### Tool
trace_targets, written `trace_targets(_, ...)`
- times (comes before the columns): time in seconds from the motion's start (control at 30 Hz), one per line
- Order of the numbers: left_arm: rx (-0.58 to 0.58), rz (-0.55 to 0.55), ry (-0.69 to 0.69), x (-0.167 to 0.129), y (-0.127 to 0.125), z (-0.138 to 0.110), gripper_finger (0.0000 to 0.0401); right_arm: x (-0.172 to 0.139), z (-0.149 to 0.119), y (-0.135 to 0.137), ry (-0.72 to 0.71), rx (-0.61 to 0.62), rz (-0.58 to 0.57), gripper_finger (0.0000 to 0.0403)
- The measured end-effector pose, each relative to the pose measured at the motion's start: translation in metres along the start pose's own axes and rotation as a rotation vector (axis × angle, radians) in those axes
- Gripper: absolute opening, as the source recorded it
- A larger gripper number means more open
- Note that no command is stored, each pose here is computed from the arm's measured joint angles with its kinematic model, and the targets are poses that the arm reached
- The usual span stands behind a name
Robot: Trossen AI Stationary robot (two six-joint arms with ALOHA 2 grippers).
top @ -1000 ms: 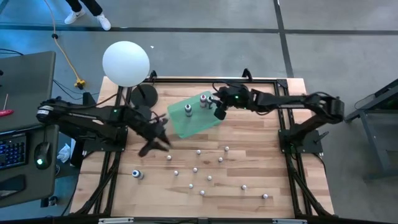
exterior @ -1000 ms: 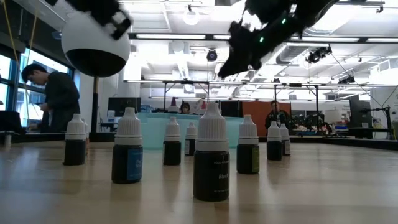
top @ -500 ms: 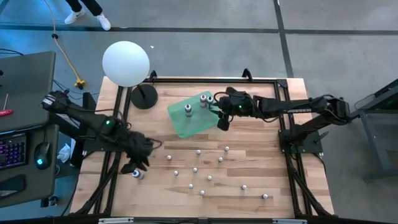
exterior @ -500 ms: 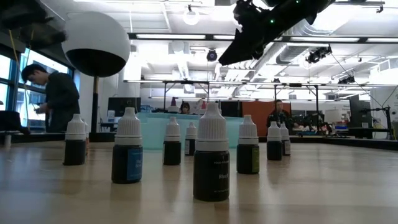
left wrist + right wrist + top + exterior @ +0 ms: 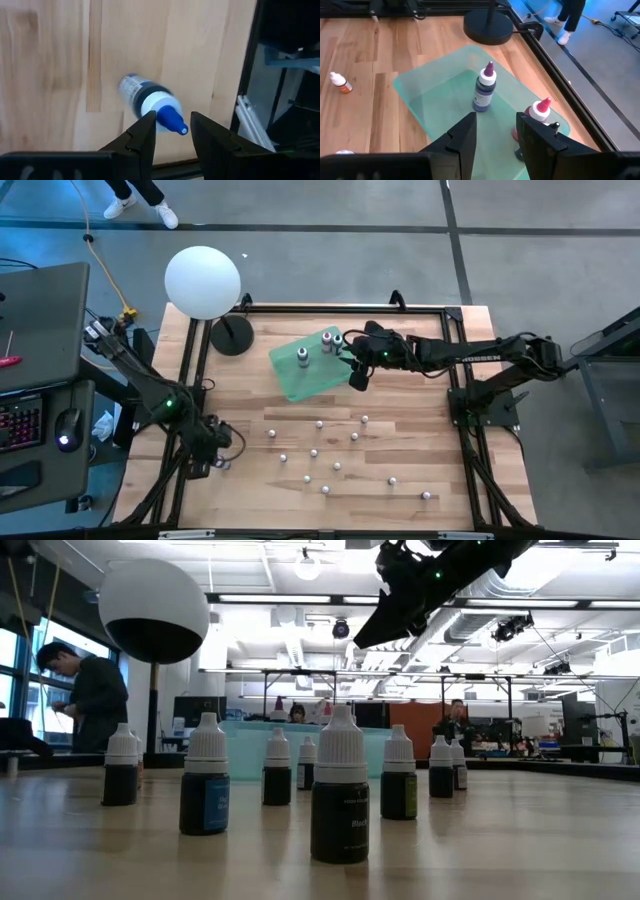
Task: Pick & Place food coloring
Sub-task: Put the large blue bottle into the blue bin
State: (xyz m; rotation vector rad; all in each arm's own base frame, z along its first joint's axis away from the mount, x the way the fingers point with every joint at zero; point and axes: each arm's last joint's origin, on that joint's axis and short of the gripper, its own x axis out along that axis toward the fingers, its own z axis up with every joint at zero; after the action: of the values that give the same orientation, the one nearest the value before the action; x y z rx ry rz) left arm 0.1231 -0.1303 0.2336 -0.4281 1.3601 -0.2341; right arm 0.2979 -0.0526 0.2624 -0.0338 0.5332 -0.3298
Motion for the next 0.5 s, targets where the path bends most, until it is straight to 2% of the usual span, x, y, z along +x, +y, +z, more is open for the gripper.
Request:
trace_targets(0.3, 0.032, 0.067, -0.022, 0.0108, -0.0079, -0.004, 0.0113, 0.0001, -0.0001, 0.0, 0.001, 0.0, 0.0, 0.013)
trace_targets(0.5, 0.062, 0.064, -0.017, 0.0109, -0.0077, -0.004, 0.0045, 0.0002, -0.0003, 0.0, 0.002, 0.0, 0.0, 0.013)
